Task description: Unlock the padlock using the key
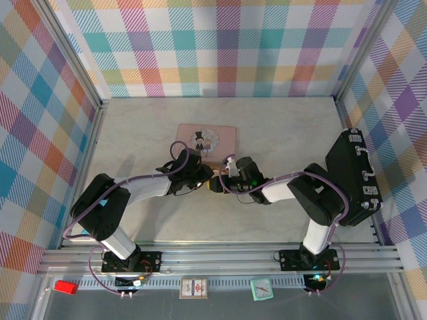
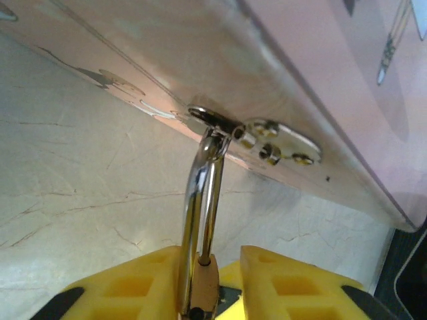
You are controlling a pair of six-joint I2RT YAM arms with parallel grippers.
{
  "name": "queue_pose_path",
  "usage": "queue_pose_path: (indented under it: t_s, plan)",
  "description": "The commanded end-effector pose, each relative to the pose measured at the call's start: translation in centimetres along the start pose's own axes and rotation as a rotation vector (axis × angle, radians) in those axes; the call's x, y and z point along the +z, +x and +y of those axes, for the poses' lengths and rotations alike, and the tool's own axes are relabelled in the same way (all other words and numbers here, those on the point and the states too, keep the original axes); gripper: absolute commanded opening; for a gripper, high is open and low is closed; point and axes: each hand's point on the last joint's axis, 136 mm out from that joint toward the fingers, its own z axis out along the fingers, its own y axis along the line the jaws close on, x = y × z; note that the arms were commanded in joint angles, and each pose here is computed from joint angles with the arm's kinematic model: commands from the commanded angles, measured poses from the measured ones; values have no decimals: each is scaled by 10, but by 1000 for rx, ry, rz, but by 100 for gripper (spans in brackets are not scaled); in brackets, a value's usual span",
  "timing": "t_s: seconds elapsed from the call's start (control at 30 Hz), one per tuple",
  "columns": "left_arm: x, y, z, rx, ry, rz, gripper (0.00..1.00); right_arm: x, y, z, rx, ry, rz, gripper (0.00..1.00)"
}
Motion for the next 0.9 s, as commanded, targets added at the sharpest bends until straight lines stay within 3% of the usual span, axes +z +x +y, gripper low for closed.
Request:
queue_pose_path:
  t_s: [0.0,0.53,0.87]
  plan:
    - [-8,-1,-12,15,71,-8,32,4,-12,15,-25,-54,-24,48]
    - [-26,-22,10,63,1,-95,57,8,-15,-2,25,17,-48,47]
    - [-84,-61,1,355,-152,-242,62,18,-25,-13,62,73,-69,46]
